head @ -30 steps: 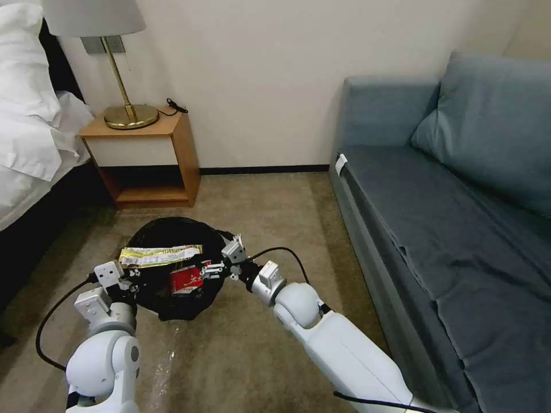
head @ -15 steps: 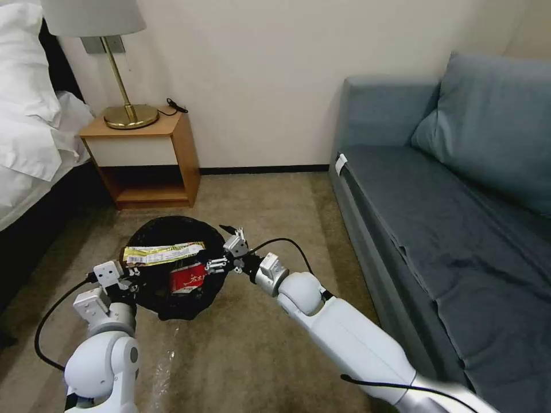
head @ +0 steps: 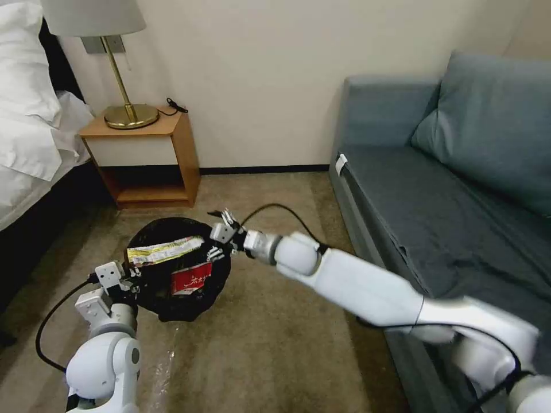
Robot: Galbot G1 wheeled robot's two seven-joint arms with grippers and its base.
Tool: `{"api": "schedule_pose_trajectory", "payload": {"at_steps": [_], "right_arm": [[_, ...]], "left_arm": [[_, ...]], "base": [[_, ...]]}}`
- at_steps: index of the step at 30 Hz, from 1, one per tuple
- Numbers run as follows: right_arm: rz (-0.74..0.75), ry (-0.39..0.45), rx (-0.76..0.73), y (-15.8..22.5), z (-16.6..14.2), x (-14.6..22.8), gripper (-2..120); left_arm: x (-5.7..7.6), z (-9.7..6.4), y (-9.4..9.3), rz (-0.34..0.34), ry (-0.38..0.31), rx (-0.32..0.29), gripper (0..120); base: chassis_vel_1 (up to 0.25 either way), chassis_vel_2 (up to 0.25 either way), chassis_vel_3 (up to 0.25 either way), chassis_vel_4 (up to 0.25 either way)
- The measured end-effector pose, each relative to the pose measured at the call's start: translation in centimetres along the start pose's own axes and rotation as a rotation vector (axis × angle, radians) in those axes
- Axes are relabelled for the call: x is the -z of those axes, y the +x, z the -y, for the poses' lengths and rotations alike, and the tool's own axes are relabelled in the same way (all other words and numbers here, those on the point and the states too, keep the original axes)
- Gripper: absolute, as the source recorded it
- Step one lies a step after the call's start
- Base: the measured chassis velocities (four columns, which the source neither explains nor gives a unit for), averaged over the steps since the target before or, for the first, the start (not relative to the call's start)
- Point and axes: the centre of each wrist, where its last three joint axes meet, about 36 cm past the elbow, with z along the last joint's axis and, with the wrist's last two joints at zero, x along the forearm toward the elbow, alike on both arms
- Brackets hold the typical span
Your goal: Pick up the trash bin, then pick up the garbage on the floor and place it into the trash bin.
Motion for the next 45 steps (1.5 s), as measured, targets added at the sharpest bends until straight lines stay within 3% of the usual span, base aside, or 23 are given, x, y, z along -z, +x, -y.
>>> {"api": "schedule_pose_trajectory", "payload": {"at_steps": [8,11,12,14,15,17,22,24,25,26,27,29,31,37,39,40,41,42,43,45], "right_arm": [[-0.022,0.130,0.079,-0.8,2.4,2.5,100],[-0.058,0.292,0.177,-1.3,3.3,3.8,100],[-0.058,0.292,0.177,-1.3,3.3,3.8,100],[-0.068,0.399,0.231,-1.9,4.0,4.6,100],[-0.068,0.399,0.231,-1.9,4.0,4.6,100],[-0.077,0.497,0.290,-2.6,4.6,5.8,100],[-0.096,0.612,0.390,-3.3,5.6,7.7,100],[-0.123,0.731,0.514,-3.7,6.6,9.7,100],[-0.123,0.731,0.514,-3.7,6.6,9.7,100],[-0.126,0.791,0.552,-3.9,6.9,10.6,100],[-0.126,0.791,0.552,-3.9,6.9,10.6,100],[-0.134,0.905,0.594,-3.9,7.9,12.5,100],[-0.131,0.936,0.592,-3.6,8.6,13.7,100],[-0.069,0.922,0.460,-1.3,12.3,18.2,100],[-0.016,0.843,0.308,0.9,14.2,18.4,100],[-0.016,0.843,0.308,0.9,14.2,18.4,100],[0.001,0.799,0.254,1.6,14.7,17.9,100],[0.030,0.694,0.155,2.8,15.1,16.4,100],[0.030,0.694,0.155,2.8,15.1,16.4,100],[0.069,0.454,-0.081,5.5,15.3,12.8,100]], "left_arm": [[-0.2,-0.2,-0.1,-0.005,-0.001,0.006,4],[-0.4,-0.2,-0.3,-0.007,0.001,0.007,4],[-0.4,-0.2,-0.3,-0.007,0.001,0.007,4],[-0.4,-0.2,-0.3,-0.007,0.003,0.007,4],[-0.4,-0.2,-0.3,-0.007,0.003,0.007,4],[-0.5,-0.2,-0.3,-0.007,0.005,0.007,4],[-0.7,-0.3,-0.3,-0.008,0.006,0.007,4],[-0.7,-0.3,-0.4,-0.007,0.007,0.008,4],[-0.7,-0.3,-0.4,-0.007,0.007,0.008,4],[-0.7,-0.3,-0.5,-0.007,0.007,0.008,4],[-0.7,-0.3,-0.5,-0.007,0.007,0.008,4],[-0.8,-0.3,-0.5,-0.009,0.008,0.007,4],[-0.8,-0.3,-0.5,-0.009,0.008,0.007,4],[-1.0,-0.4,-0.8,-0.012,0.010,0.008,4],[-1.1,-0.4,-1.2,-0.002,0.028,-0.004,4],[-1.1,-0.4,-1.2,-0.002,0.028,-0.004,4],[-1.2,-0.5,-1.3,0.002,0.035,-0.008,4],[-1.1,-0.6,-1.5,0.006,0.046,-0.014,4],[-1.1,-0.6,-1.5,0.006,0.046,-0.014,4],[-1.0,-0.8,-2.0,0.013,0.067,-0.021,4]], "base": [[0.000,0.000,0.000,0.000],[0.000,0.000,0.000,0.000],[0.000,0.000,0.000,0.000],[0.000,0.000,0.000,0.000],[0.000,0.000,0.000,0.000],[0.000,0.000,0.000,0.000],[0.000,0.000,0.000,0.000],[0.000,0.000,0.000,0.000],[0.000,0.000,0.000,0.000],[0.000,0.000,0.000,0.000],[0.000,0.000,0.000,0.000],[0.000,0.000,0.000,0.000],[0.000,0.000,0.000,0.000],[0.000,0.000,0.000,0.000],[0.000,0.000,0.000,0.000],[0.000,0.000,0.000,0.000],[0.000,0.000,0.000,0.000],[0.000,0.000,0.000,0.000],[0.000,0.000,0.000,0.000],[0.000,0.000,0.000,0.000]]}}
